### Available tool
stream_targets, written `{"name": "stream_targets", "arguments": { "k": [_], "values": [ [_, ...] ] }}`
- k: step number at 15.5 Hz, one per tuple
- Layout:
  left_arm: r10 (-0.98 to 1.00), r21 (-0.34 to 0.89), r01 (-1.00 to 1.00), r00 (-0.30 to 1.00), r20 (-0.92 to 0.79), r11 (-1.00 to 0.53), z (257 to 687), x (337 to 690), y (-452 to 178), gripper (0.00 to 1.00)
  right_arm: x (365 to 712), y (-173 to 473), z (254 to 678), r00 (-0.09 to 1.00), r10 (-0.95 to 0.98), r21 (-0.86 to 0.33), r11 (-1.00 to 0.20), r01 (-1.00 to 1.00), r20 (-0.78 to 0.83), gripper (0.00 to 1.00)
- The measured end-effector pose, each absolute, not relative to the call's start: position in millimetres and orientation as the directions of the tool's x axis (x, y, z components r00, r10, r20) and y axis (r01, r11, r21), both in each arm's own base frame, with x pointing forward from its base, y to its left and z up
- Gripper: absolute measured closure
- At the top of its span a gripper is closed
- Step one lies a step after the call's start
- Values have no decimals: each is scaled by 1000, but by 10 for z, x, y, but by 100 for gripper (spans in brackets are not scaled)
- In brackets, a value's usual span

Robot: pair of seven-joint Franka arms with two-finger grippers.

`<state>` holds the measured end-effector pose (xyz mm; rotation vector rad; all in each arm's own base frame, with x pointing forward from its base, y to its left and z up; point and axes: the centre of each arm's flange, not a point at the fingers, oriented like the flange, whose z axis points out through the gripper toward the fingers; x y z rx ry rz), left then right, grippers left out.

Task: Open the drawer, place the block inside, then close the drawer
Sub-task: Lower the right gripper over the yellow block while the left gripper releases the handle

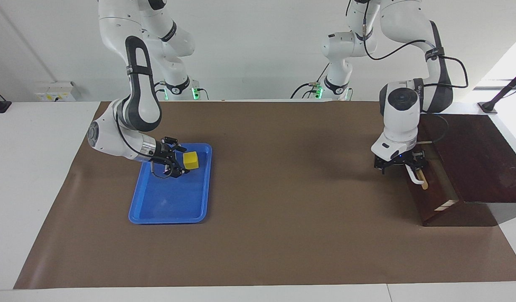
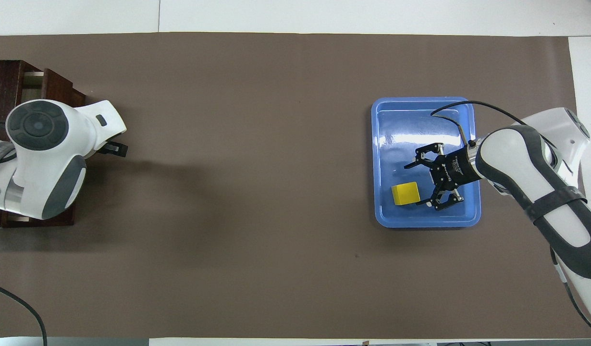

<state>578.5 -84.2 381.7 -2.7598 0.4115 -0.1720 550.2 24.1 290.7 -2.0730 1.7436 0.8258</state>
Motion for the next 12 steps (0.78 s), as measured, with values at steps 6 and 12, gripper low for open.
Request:
{"name": "stream_targets", "arguments": {
  "k": [6,12],
  "values": [
    [-243,-301,-210,967,77,-930,3829,5611,-1545,0,5495,247,2909,116,-779,120,-238,-964,-616,0],
    [-157,-247,-142,987,41,-959,4048,5642,-1611,0,5419,152,2827,128,-766,121,-259,-958,-630,0]
  ]
}}
